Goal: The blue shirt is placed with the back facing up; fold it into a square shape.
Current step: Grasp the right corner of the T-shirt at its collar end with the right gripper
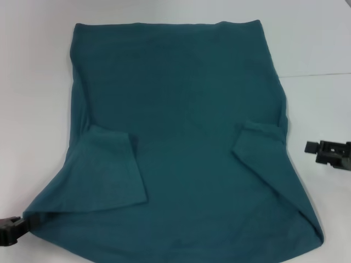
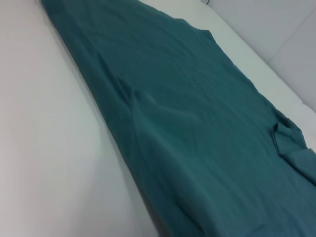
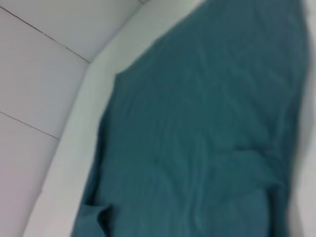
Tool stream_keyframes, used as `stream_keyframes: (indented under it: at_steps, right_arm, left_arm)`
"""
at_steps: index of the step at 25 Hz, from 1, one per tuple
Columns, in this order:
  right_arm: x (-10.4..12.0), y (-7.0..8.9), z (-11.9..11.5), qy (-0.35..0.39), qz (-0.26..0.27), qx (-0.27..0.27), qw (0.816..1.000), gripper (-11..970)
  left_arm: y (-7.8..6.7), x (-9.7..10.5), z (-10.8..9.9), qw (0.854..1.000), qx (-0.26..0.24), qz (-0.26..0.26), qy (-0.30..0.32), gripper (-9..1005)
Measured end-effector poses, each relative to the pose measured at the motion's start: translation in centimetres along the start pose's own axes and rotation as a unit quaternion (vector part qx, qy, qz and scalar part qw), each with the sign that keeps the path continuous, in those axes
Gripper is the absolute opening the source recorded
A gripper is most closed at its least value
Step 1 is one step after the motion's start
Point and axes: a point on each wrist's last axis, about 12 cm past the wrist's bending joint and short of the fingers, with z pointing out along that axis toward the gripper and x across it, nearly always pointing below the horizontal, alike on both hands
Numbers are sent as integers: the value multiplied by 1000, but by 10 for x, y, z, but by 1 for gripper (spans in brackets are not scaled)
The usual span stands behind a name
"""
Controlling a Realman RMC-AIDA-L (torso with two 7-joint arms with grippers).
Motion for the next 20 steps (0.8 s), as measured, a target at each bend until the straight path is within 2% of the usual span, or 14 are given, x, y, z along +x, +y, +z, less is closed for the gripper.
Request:
stream_keyframes:
  at_steps: [6, 14, 20]
  right_arm:
    - [3, -5, 3, 25, 4, 30, 999, 698]
    - [-1, 4, 30, 58, -20, 52, 997, 695]
    - [-2, 5, 34, 71, -22, 66, 995, 694]
  left_arm:
    - [-2, -1, 0, 1000, 7, 3, -2, 3]
    - [-3, -6, 3, 1000, 11, 8, -4, 3]
    - [-3, -9, 4, 1000, 11, 10, -5, 3]
